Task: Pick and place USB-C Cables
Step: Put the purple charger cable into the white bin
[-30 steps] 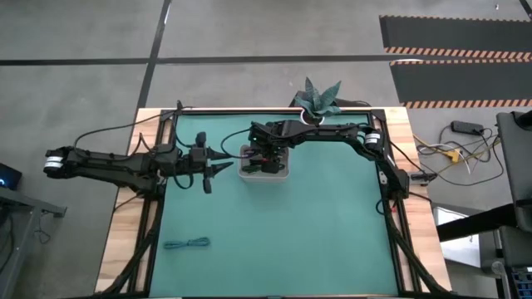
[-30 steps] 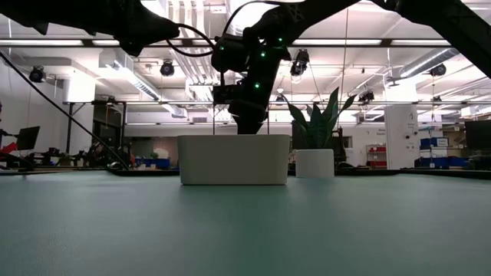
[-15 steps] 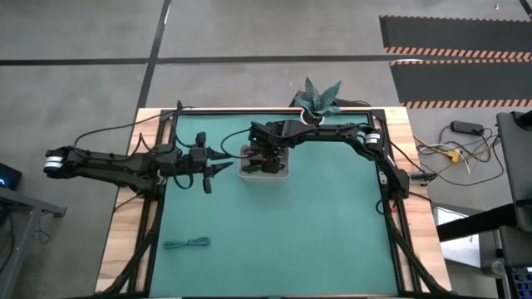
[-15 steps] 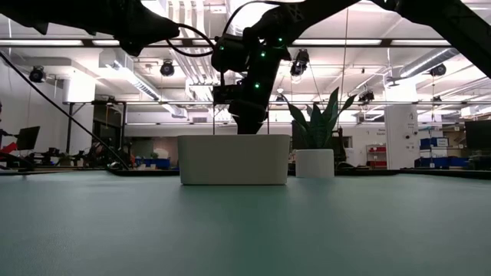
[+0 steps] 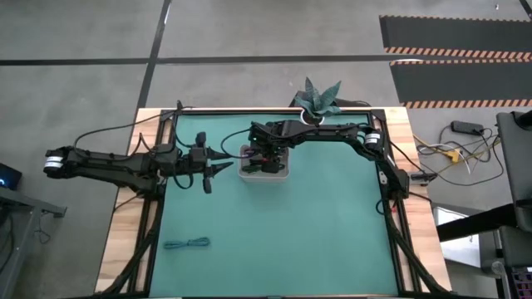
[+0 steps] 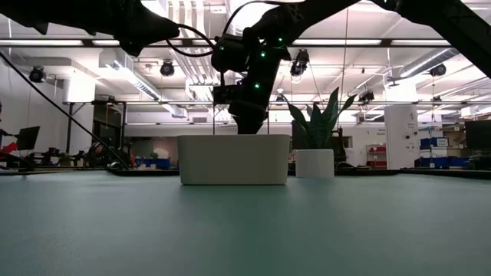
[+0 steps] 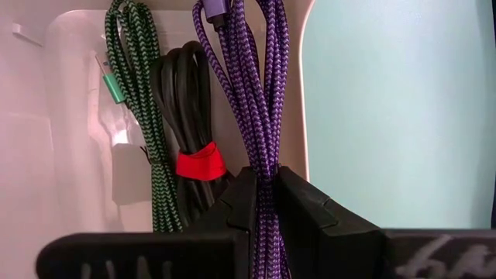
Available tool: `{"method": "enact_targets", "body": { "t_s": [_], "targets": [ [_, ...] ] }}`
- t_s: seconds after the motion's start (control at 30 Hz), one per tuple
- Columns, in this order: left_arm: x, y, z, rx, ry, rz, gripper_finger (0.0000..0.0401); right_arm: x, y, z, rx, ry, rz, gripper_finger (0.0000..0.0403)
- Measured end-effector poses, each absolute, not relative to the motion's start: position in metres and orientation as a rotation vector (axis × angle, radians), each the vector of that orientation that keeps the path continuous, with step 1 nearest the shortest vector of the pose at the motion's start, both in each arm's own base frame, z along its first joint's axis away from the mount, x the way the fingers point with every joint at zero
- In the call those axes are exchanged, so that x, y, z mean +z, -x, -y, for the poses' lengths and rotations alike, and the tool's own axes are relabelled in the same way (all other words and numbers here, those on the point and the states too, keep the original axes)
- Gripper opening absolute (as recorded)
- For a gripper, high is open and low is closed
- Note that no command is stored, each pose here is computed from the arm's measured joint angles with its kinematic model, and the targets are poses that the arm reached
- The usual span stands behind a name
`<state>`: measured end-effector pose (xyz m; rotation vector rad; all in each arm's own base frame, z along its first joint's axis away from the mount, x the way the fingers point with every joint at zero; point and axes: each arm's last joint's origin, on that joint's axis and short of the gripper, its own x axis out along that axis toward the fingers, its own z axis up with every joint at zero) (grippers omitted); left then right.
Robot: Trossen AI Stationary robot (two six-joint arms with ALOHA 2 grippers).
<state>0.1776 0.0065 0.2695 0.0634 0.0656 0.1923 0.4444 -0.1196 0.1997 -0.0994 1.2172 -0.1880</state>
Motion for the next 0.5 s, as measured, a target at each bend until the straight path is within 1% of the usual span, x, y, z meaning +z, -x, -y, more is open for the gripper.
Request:
{"method": "enact_targets", "body": {
  "t_s": [0.5],
  "targets": [
    [0.2696,-0.1776,-0.0065,0.192,-0.063,-0.065,0.008,0.1997,-0.4444,0.1196,-0.199,0.084,-1.215,0.0029]
  ]
}}
